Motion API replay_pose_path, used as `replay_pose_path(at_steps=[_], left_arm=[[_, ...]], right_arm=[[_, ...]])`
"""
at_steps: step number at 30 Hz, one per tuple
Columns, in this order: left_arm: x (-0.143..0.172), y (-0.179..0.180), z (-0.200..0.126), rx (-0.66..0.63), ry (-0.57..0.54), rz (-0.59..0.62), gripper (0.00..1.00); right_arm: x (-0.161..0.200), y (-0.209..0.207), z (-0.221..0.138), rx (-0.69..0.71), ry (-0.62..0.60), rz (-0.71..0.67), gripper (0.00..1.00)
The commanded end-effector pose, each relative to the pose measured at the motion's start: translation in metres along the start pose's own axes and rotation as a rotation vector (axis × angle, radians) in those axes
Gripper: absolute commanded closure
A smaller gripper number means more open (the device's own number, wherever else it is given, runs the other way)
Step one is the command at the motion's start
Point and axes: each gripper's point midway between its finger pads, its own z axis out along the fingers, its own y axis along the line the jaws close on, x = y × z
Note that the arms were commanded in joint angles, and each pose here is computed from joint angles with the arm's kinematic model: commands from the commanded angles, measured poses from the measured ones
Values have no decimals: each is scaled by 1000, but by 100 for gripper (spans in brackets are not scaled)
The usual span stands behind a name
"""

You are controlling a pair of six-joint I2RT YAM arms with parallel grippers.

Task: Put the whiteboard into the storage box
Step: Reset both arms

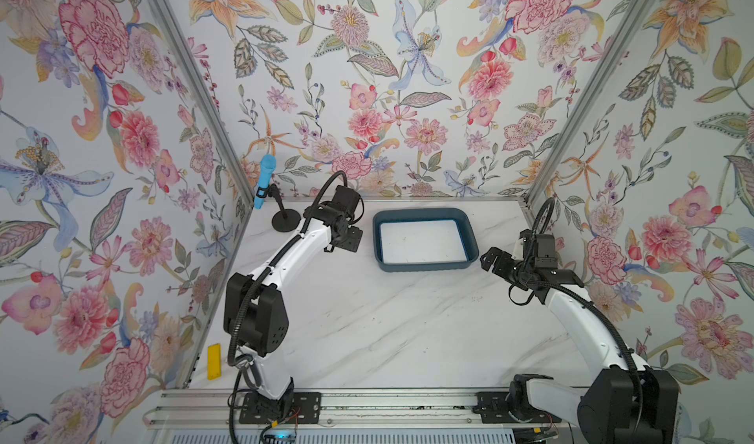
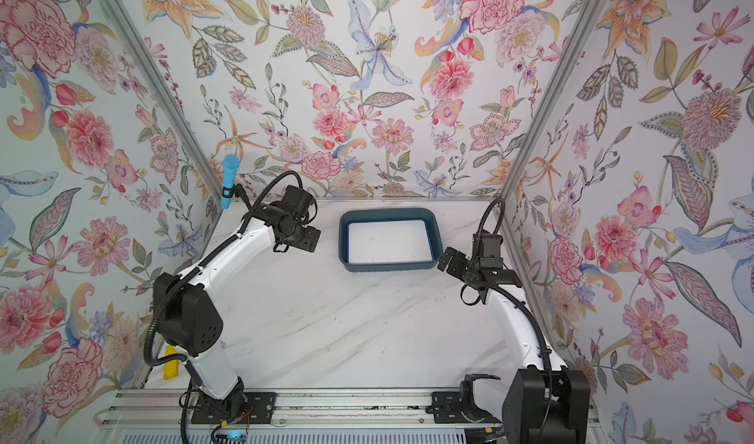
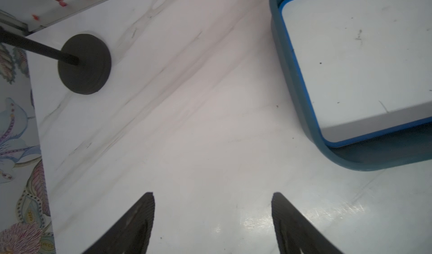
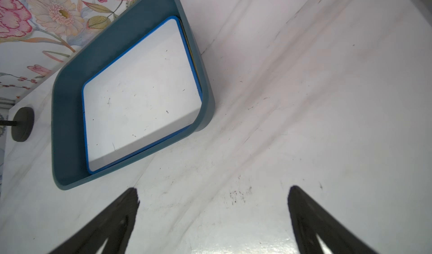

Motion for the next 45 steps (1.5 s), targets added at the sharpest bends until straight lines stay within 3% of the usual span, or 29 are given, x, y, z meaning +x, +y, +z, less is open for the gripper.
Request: replay_pose_path(at_steps=[1, 5, 9, 12, 18, 22, 30, 35, 39, 45], left_arm=[[-14, 59, -17, -193, -226, -59, 16], [24, 109, -21, -381, -338, -176, 8], [54, 133, -20, -516, -415, -234, 4], [77, 156, -24, -653, -477, -362, 0], [110, 168, -6, -768, -481, -408, 0], [121, 164, 2, -769, -543, -410, 0], [128, 158, -32, -721, -871, -435, 0], [129, 148, -24, -703, -897, -346, 0], [122, 143, -20, -685, -894, -317, 0], [122, 137, -24, -653, -931, -283, 0]], right_arm=[[-19, -17, -9, 128, -70, -68, 0], [-24, -42, -2, 241, -85, -70, 0], [-30, -54, 5, 262, -128, -48, 0], [-38, -57, 8, 265, -201, -49, 0], [-46, -72, 18, 331, -282, -78, 0], [-49, -75, 23, 322, -388, -123, 0], [-38, -66, 31, 264, -590, -268, 0], [-27, -52, 53, 254, -569, -387, 0], [-17, -20, 62, 161, -607, -528, 0], [-10, -26, 50, 125, -688, -502, 0]])
